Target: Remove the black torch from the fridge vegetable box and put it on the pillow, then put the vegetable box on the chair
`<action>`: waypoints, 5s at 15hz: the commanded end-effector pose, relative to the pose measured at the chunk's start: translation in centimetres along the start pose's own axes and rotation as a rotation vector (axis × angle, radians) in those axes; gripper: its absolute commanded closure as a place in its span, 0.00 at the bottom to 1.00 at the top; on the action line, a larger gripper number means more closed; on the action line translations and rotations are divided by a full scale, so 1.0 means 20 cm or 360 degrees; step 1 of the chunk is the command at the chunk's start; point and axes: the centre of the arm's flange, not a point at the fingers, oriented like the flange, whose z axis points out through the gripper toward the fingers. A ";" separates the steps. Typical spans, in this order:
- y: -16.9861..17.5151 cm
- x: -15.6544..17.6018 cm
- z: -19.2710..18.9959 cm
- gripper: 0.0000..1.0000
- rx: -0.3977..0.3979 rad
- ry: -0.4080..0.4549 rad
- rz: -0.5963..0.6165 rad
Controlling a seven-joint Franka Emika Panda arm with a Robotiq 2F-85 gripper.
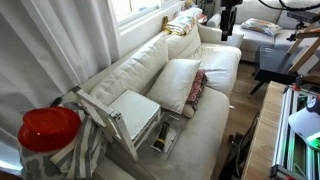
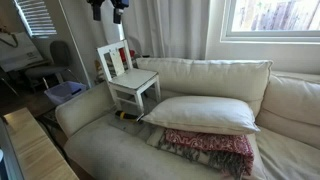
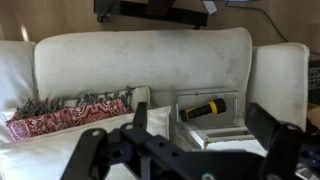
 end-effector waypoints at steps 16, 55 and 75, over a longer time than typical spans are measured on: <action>-0.95 0.69 1.13 0.00 0.0358 0.0260 0.0203; -0.94 1.12 2.43 0.00 0.0623 -0.0018 0.0892; -0.76 1.24 2.89 0.39 0.0639 0.0130 0.1532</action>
